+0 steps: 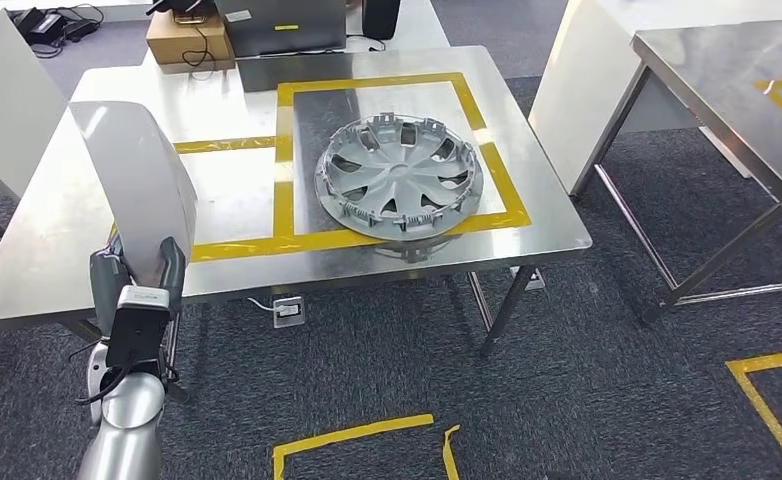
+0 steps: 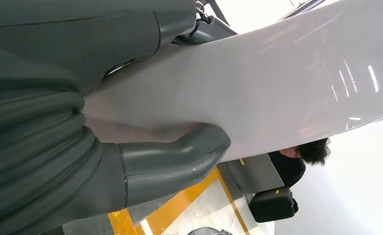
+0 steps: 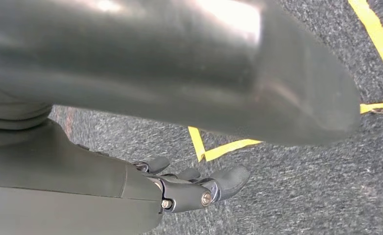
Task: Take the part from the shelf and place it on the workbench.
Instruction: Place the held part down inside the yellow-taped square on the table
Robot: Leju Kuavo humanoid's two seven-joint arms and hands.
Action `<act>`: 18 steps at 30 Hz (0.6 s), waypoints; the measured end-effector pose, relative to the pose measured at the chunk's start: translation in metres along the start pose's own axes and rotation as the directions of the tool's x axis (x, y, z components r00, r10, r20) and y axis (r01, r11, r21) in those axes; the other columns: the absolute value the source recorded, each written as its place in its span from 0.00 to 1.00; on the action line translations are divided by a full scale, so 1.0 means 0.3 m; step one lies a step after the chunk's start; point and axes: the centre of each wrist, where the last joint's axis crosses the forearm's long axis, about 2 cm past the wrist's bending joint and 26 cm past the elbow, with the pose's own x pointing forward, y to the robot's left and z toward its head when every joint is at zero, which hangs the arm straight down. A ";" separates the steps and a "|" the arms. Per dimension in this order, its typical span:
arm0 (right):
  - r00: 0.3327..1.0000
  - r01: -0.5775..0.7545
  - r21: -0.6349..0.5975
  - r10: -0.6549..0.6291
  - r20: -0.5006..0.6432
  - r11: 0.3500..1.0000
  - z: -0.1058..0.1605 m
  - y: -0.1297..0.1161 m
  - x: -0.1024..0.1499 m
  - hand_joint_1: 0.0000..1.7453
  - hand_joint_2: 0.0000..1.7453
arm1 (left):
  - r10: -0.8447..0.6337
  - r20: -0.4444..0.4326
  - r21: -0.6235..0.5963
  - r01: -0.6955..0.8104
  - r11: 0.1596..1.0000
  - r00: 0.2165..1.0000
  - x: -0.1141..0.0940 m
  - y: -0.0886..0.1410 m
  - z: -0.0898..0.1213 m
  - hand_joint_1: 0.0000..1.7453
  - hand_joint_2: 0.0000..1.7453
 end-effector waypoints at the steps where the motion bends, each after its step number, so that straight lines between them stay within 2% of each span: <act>1: 1.000 0.000 0.001 0.000 -0.004 1.000 0.001 0.000 -0.003 0.00 0.00 | -0.001 -0.002 -0.001 0.001 1.000 1.000 -0.001 0.000 0.003 1.00 1.00; 18: 1.000 -0.010 0.024 0.010 0.002 1.000 0.003 0.006 -0.010 0.00 0.00 | -0.021 -0.006 0.010 0.021 1.000 1.000 -0.009 0.023 0.033 1.00 1.00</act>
